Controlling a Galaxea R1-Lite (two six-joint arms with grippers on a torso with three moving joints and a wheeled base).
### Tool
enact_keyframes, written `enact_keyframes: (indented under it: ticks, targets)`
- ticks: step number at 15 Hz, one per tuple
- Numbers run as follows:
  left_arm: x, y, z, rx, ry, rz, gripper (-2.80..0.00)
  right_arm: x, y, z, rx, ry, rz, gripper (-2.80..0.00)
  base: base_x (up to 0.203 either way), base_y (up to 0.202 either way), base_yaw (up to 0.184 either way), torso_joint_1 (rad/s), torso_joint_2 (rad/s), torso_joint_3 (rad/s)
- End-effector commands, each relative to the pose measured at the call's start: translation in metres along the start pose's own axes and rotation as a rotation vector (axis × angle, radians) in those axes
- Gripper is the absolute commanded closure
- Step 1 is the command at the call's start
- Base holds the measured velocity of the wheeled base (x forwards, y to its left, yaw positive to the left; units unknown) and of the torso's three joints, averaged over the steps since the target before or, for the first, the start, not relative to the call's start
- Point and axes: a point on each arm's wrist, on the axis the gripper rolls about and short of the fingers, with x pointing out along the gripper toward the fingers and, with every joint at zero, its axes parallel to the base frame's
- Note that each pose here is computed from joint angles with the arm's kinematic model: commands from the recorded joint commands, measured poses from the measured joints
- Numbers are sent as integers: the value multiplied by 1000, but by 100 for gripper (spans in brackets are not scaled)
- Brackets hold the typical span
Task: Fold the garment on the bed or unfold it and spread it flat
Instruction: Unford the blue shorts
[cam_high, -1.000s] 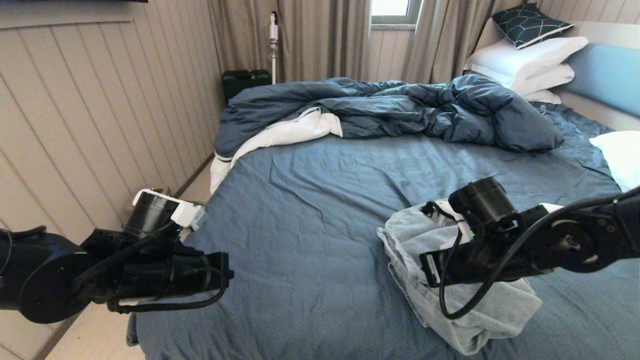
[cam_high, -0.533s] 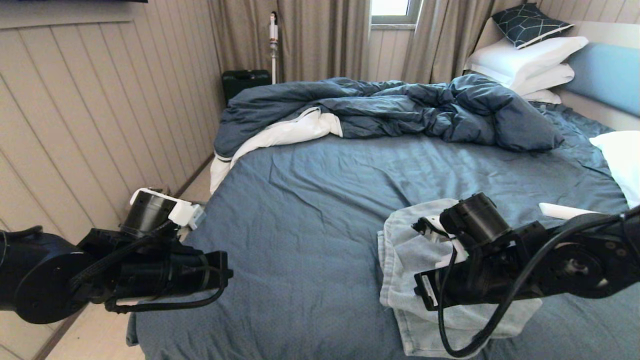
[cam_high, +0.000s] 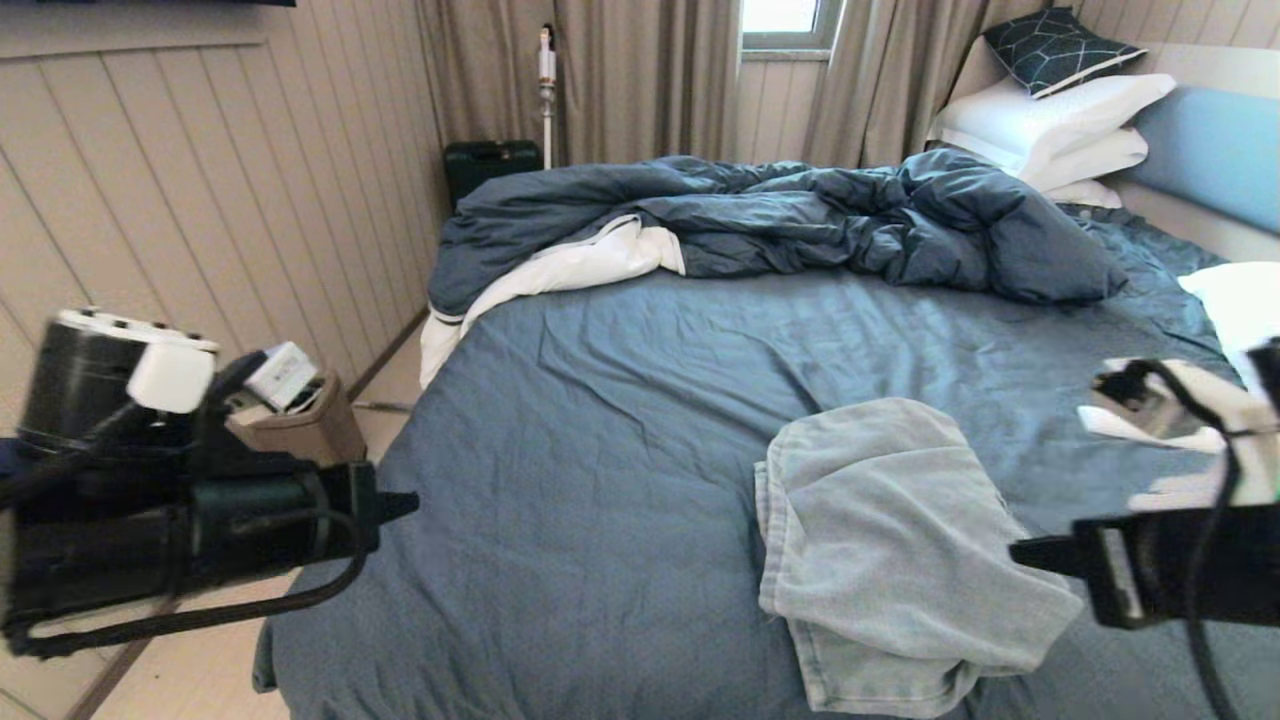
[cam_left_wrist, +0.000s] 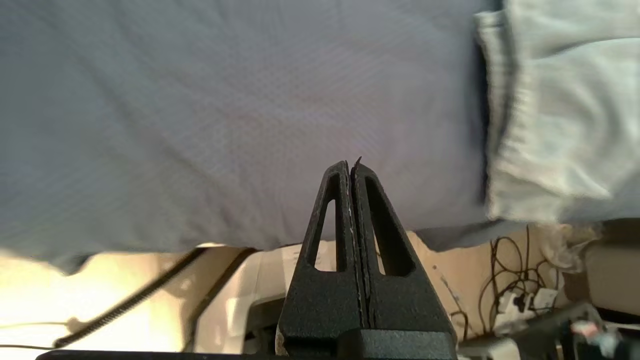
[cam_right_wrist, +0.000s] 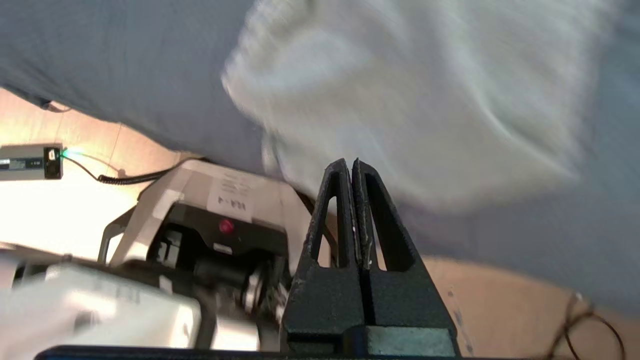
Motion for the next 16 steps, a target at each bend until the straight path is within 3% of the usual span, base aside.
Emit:
enact_keyframes:
  ticks: [1,3,6,8,10,11,13,16]
  targets:
    - [-73,-4,-5,27,-131,-41,0,-69,-8,-35,14,-143,-1,0,0,0,0,0,0,0]
    - [-126,5,-26,49,-205,42,0,-99,-15,-74,18,-180,-19,0,0,0,0,0,0,0]
    - [-188,26,-68,54,-334,263,0,-112,-24,-140,25,-226,-75,0,0,0,0,0,0,0]
    - [-210,38,-97,22,-357,446,0,-108,-30,-178,33,-264,-100,0,0,0,0,0,0,0]
    - [-219,39,-122,25,-396,580,0,-89,-35,-204,70,-218,-146,0,0,0,0,0,0,0]
    - [-221,37,-135,47,-413,617,0,-80,-37,-207,103,-215,-175,0,0,0,0,0,0,0]
    - [-215,31,-157,78,-401,630,0,-60,-39,-206,135,-311,-211,0,0,0,0,0,0,0]
    - [-179,51,-176,93,-291,593,0,-48,-45,-210,135,-361,-423,0,0,0,0,0,0,0]
